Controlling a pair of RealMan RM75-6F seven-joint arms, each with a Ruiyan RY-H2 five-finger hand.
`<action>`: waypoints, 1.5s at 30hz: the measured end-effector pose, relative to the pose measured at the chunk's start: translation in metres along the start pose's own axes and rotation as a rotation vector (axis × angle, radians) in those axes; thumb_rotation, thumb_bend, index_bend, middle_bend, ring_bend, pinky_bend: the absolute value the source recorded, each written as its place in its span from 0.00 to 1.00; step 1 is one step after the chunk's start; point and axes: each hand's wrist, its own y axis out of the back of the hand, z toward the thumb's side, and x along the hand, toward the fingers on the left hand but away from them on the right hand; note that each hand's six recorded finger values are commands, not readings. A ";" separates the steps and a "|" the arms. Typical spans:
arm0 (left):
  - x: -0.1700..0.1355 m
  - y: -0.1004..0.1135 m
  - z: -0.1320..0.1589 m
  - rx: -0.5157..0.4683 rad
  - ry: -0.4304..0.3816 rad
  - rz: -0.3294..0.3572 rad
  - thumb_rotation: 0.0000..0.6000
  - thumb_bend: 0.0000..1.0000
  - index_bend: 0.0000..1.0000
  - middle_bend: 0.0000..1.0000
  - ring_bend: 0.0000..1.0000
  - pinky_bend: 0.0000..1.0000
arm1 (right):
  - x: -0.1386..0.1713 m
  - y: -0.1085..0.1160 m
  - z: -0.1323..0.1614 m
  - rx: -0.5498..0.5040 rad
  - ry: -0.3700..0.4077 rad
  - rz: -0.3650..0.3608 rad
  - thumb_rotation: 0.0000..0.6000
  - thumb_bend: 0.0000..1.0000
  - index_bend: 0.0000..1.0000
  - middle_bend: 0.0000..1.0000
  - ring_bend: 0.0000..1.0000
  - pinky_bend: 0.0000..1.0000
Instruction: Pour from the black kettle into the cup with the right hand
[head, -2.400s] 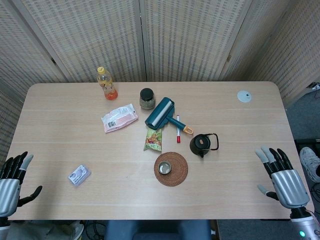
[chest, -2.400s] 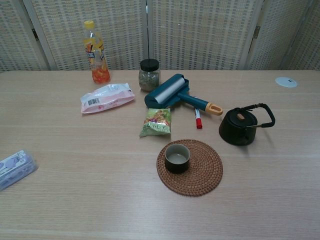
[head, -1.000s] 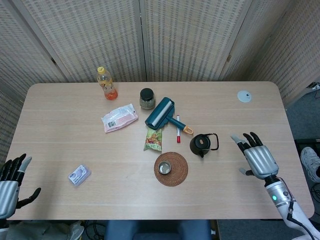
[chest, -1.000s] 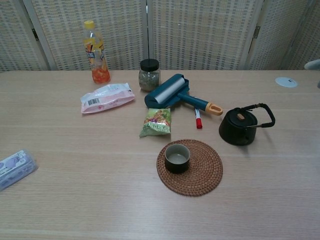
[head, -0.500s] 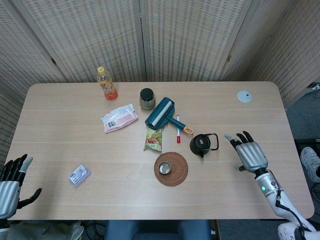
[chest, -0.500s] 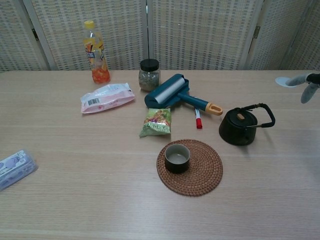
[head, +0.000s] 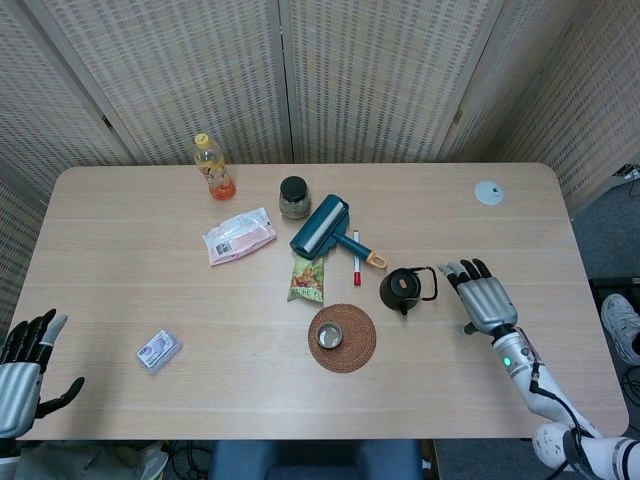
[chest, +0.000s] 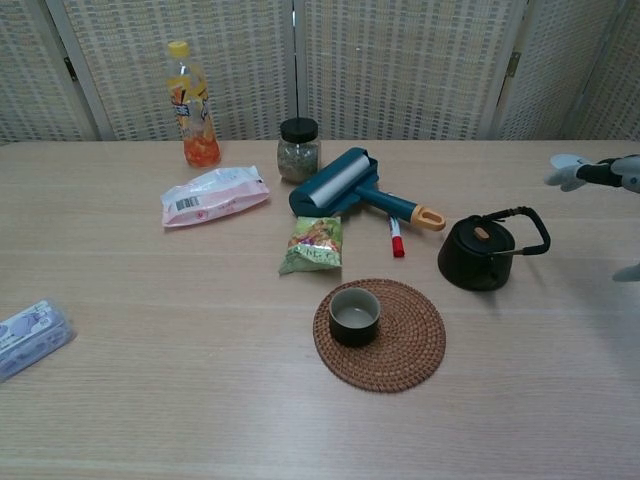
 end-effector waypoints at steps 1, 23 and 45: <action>0.000 0.000 0.000 0.000 0.001 0.000 1.00 0.24 0.00 0.00 0.01 0.00 | -0.003 0.001 0.003 0.000 0.005 0.000 1.00 0.00 0.02 0.09 0.01 0.04; -0.005 0.003 -0.006 -0.003 0.022 0.007 1.00 0.24 0.00 0.00 0.01 0.00 | -0.045 0.021 0.049 -0.062 0.028 0.068 1.00 0.56 0.01 0.18 0.00 0.02; -0.004 0.002 -0.007 0.000 0.020 0.000 1.00 0.24 0.00 0.00 0.01 0.00 | -0.059 0.007 0.035 -0.064 -0.029 0.111 1.00 0.57 0.01 0.24 0.00 0.02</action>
